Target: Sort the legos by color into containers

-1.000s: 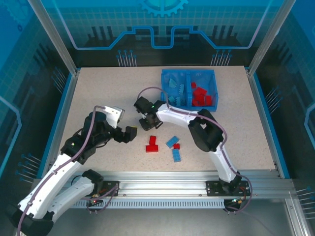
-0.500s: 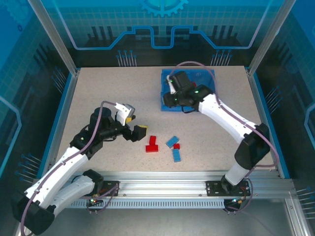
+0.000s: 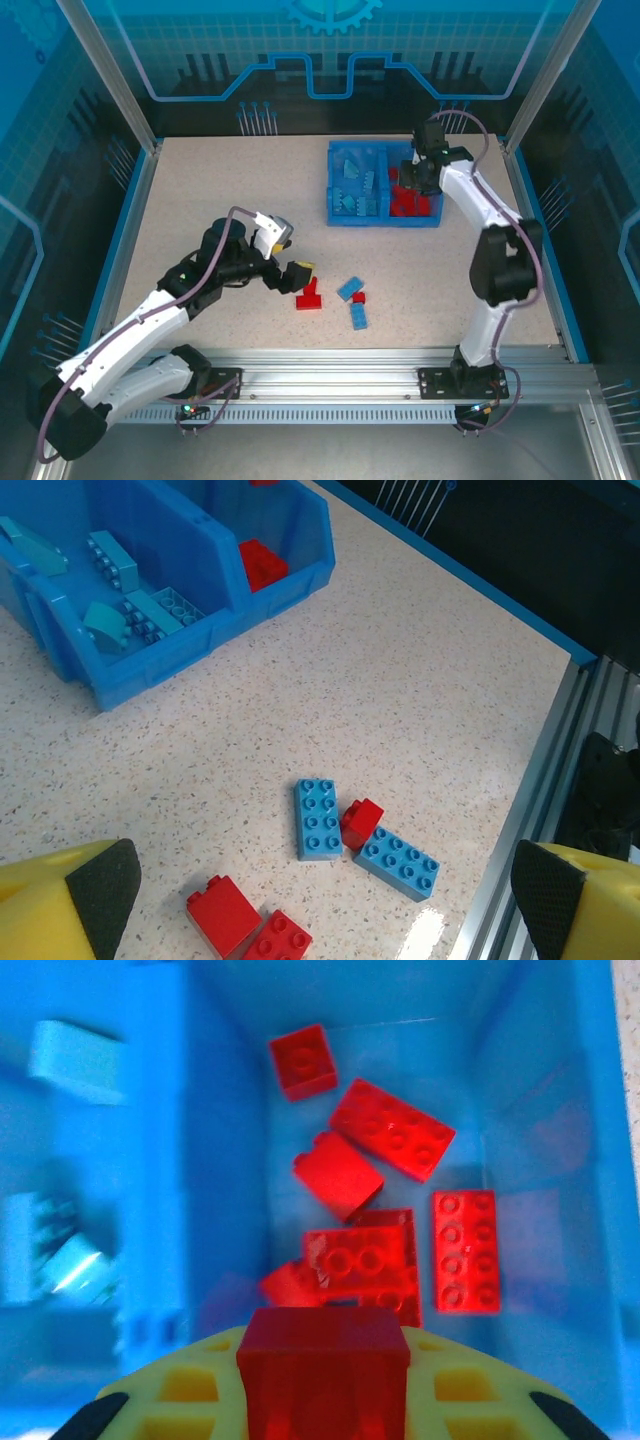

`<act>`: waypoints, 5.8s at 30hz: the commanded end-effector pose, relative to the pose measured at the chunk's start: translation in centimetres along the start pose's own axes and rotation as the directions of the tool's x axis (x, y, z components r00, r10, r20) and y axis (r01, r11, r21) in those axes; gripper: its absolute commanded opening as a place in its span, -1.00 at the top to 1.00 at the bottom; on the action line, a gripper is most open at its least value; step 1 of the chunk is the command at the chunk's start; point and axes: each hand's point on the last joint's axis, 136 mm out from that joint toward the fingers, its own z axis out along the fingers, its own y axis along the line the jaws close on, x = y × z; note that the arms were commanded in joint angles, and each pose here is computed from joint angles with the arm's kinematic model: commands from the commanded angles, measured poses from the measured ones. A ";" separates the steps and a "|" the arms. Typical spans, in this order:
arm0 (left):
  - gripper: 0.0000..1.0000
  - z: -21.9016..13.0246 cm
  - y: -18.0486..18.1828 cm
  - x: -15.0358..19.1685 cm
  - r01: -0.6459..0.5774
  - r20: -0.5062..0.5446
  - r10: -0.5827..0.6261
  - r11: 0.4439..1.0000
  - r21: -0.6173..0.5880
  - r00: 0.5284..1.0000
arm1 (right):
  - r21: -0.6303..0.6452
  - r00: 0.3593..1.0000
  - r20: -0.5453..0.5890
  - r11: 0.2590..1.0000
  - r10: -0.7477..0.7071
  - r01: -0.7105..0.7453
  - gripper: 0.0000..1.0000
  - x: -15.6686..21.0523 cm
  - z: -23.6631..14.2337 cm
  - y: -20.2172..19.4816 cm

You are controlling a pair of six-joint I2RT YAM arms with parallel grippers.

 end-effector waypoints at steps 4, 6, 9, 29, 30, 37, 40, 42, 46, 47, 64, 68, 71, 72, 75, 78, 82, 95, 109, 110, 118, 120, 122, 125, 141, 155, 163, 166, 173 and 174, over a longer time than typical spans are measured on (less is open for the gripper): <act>-0.97 0.1 3.5 0.7 0.086 -0.058 -0.100 0.974 -0.210 0.993 | 0.066 0.998 -0.056 0.998 0.026 -0.023 0.37 -2.3 4.4 -1.7; -0.97 0.0 4.9 1.8 0.123 -0.094 -0.157 0.947 -0.296 0.983 | 0.074 0.998 -0.054 0.997 0.021 -0.017 0.24 -3.1 4.7 -1.7; -0.98 0.3 6.0 3.2 0.202 -0.108 -0.256 0.911 -0.358 0.961 | 0.073 0.999 -0.052 0.997 0.012 -0.008 0.10 -4.1 4.5 -1.7; -0.98 4.4 4.9 5.9 0.395 -0.168 -0.466 0.856 -0.334 0.869 | -0.104 0.997 0.043 0.992 -0.062 0.066 -0.34 -5.4 -7.3 0.6; -0.97 4.6 4.5 5.8 0.390 -0.173 -0.462 0.859 -0.330 0.870 | -0.124 0.997 0.045 0.990 -0.061 0.066 -0.31 -5.0 -8.3 0.9; -0.97 8.2 1.1 5.6 0.315 -0.273 -0.389 0.908 -0.277 0.880 | -0.322 0.992 0.058 0.939 -0.110 0.123 -0.31 2.5 -15.4 3.4; -0.94 10.2 0.3 6.1 0.231 -0.352 -0.319 0.935 -0.271 0.880 | -0.360 0.990 0.039 0.923 -0.132 0.137 -0.35 7.1 -17.5 3.3; -0.91 11.3 0.2 6.1 0.195 -0.390 -0.295 0.941 -0.275 0.872 | -0.376 0.992 0.007 0.919 -0.125 0.119 -0.40 9.9 -18.4 2.9; -0.88 14.1 -0.1 7.0 0.145 -0.471 -0.279 0.942 -0.302 0.837 | -0.394 0.993 -0.055 0.916 -0.104 0.074 -0.76 14.5 -19.6 1.9; -0.88 14.7 0.0 7.3 0.134 -0.480 -0.282 0.938 -0.319 0.831 | -0.391 0.993 -0.059 0.918 -0.099 0.069 -0.82 15.2 -19.8 1.7; -0.33 20.7 1.9 13.1 0.021 -0.611 -0.304 0.905 -0.426 0.731 | -0.323 0.995 -0.089 0.947 -0.039 0.008 -1.00 17.4 -19.1 -0.1; -0.17 20.4 2.3 14.0 0.002 -0.633 -0.309 0.900 -0.437 0.710 | -0.326 0.995 -0.099 0.945 -0.027 -0.006 -1.00 17.4 -18.8 0.0; -0.11 20.0 2.6 14.5 -0.012 -0.638 -0.310 0.894 -0.448 0.705 | -0.329 0.995 -0.100 0.944 -0.023 -0.011 -1.00 17.4 -18.6 0.1; -0.08 19.8 2.9 14.6 -0.019 -0.638 -0.314 0.888 -0.459 0.703 | -0.328 0.995 -0.102 0.944 -0.023 -0.012 -1.00 17.4 -18.5 0.1; -0.01 19.1 3.3 14.9 -0.022 -0.635 -0.334 0.875 -0.484 0.697 | -0.329 0.994 -0.105 0.944 -0.022 -0.014 -1.00 17.4 -18.5 0.1; -0.02 18.2 3.2 15.3 0.007 -0.621 -0.374 0.860 -0.510 0.689 | -0.329 0.994 -0.103 0.944 -0.021 -0.014 -1.00 17.3 -18.5 0.1; -0.15 17.4 3.0 16.0 0.061 -0.596 -0.433 0.839 -0.540 0.676 | -0.332 0.994 -0.107 0.943 -0.016 -0.020 -1.00 17.3 -18.3 0.2; 0.26 16.9 2.5 16.6 0.145 -0.561 -0.517 0.805 -0.576 0.646 | -0.353 0.993 -0.120 0.935 -0.010 -0.034 -1.00 17.4 -17.9 0.8; 0.28 16.4 7.2 -1.4 0.184 -0.254 -0.377 0.810 -0.556 0.891 | -0.387 0.996 -0.091 0.922 -0.007 -0.029 -1.00 17.1 -18.5 1.9; 0.28 16.5 7.8 -2.8 0.180 -0.232 -0.361 0.809 -0.560 0.903 | -0.387 0.996 -0.094 0.922 -0.006 -0.031 -1.00 17.1 -18.5 1.9; 0.27 19.3 11.2 -10.5 0.141 -0.140 -0.266 0.806 -0.574 0.954 | -0.377 0.996 -0.087 0.926 -0.001 -0.032 -1.00 17.1 -18.9 1.7; 0.28 20.4 12.2 -11.7 0.094 -0.142 -0.221 0.795 -0.599 0.965 | -0.378 0.996 -0.087 0.926 -0.004 -0.029 -1.00 17.1 -19.2 1.7; 0.28 21.5 12.9 -12.7 0.058 -0.141 -0.180 0.790 -0.611 0.974 | -0.374 0.997 -0.083 0.927 -0.008 -0.024 -1.00 17.1 -19.4 1.7; 0.28 23.2 13.6 -14.0 0.020 -0.140 -0.132 0.794 -0.608 0.981 | -0.372 0.997 -0.078 0.928 -0.008 -0.022 -1.00 17.2 -19.6 1.5; 0.05 25.7 16.5 -14.5 -0.046 -0.171 -0.068 0.809 -0.586 0.983 | -0.354 0.998 -0.067 0.935 -0.009 -0.015 -1.00 17.3 -20.8 1.0; -0.10 20.6 13.7 -19.1 -0.028 -0.118 -0.047 0.825 -0.565 0.992 | -0.345 0.997 -0.071 0.938 -0.010 -0.015 -1.00 17.8 -20.7 0.8; -0.17 9.6 11.0 -22.4 -0.095 -0.069 0.068 0.831 -0.549 0.995 | -0.353 0.989 -0.108 0.934 -0.104 0.060 -0.98 19.7 -19.4 3.7; -0.31 5.3 10.1 -21.6 -0.113 -0.064 0.093 0.823 -0.557 0.994 | -0.367 0.978 -0.140 0.926 -0.152 0.091 -0.98 21.2 -18.3 6.0; -0.84 1.3 4.8 -13.6 -0.191 -0.195 0.133 0.928 -0.319 0.972 | -0.339 0.940 -0.205 0.920 -0.273 0.194 -0.99 25.2 -13.8 9.9; -0.92 1.1 3.7 -12.3 -0.204 -0.208 0.152 0.945 -0.254 0.966 | -0.327 0.933 -0.216 0.922 -0.288 0.209 -0.99 25.7 -13.0 10.1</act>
